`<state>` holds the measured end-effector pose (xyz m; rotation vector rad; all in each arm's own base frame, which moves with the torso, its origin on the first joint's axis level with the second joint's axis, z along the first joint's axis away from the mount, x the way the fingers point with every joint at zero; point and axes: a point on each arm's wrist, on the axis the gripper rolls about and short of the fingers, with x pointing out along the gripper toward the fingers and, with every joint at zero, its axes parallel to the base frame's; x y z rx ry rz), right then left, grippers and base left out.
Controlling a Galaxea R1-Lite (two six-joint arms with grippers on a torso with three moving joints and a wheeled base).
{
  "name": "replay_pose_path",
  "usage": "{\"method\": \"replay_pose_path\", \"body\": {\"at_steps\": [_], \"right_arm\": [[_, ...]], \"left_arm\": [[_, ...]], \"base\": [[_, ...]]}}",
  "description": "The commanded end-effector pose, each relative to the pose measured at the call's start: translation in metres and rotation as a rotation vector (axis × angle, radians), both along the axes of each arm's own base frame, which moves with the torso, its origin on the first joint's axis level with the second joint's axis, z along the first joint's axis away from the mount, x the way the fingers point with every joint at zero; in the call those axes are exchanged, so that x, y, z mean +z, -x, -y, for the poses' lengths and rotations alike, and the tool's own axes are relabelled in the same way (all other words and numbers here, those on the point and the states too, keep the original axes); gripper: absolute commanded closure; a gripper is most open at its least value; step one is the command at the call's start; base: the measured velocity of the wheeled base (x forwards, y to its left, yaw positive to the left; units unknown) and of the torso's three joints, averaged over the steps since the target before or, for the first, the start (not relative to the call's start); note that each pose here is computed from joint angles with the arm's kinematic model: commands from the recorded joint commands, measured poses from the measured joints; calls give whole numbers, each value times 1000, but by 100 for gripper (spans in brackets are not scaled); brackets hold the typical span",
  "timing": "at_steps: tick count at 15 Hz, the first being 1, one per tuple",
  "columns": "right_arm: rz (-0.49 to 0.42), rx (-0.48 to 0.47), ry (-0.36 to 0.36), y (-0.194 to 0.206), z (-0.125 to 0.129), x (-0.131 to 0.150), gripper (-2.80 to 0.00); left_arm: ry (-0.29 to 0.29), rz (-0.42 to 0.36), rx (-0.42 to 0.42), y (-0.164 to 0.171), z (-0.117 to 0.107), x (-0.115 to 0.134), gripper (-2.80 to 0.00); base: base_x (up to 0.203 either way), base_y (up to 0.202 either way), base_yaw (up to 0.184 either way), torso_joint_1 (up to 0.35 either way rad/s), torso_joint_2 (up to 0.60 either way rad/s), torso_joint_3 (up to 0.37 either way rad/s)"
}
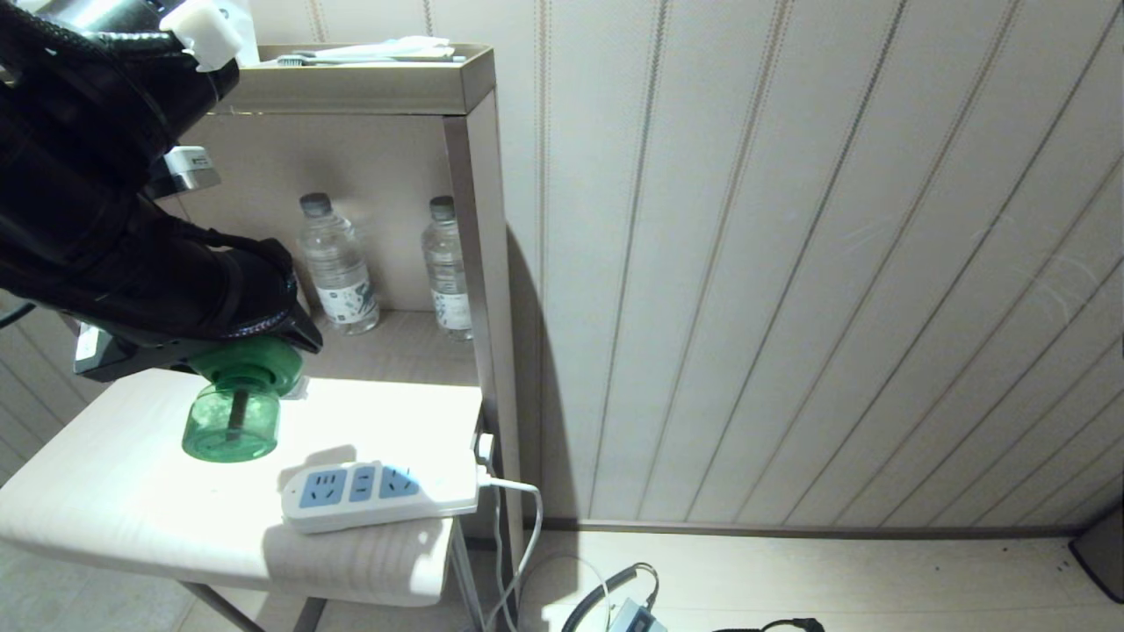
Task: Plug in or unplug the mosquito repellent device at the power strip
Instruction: Place the mosquito repellent liquid on the table
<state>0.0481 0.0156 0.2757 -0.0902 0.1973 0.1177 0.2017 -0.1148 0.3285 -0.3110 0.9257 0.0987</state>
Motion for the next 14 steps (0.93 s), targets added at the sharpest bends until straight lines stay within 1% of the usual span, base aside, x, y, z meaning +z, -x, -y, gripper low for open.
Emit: {"method": "replay_pose_path", "body": {"at_steps": [1,2,3,4,5,6,8,9,10,11,12,13,14], "right_arm": [[100,-287,-13,56,27,-39,0],[93,-351,0,65,28,-60,0],[80,-382,8,72,29,-83,0],[49,-383,10,73,27,-106,0],[29,-388,12,70,25,-122,0],[17,-372,18,69,24,-140,0],[-44,-368,32,65,22,-175,0],[-6,-362,11,66,21,-181,0],[53,-319,-12,70,20,-185,0],[109,-230,-39,74,18,-188,0],[126,-121,-53,76,16,-195,0],[122,-89,-51,75,15,-199,0],[116,-102,-52,74,16,-201,0]], "left_arm": [[6,11,4,6,-4,4,0],[12,26,2,8,-5,7,0],[11,34,-1,8,-5,8,0],[8,33,-4,8,-5,8,0],[7,30,-7,9,-5,8,0],[3,25,-6,8,-5,6,0],[2,26,-7,8,-5,7,0],[1,25,-9,7,-5,6,0],[-1,22,-11,7,-4,5,0],[-2,21,-10,7,-4,5,0],[-6,20,-10,6,-4,4,0],[-4,25,-10,5,-3,4,0],[-3,29,-10,4,-3,5,0]], "base": [[0,0,0,0,0,0],[0,0,0,0,0,0],[0,0,0,0,0,0],[0,0,0,0,0,0],[0,0,0,0,0,0],[0,0,0,0,0,0],[0,0,0,0,0,0],[0,0,0,0,0,0],[0,0,0,0,0,0],[0,0,0,0,0,0],[0,0,0,0,0,0],[0,0,0,0,0,0],[0,0,0,0,0,0]]}}
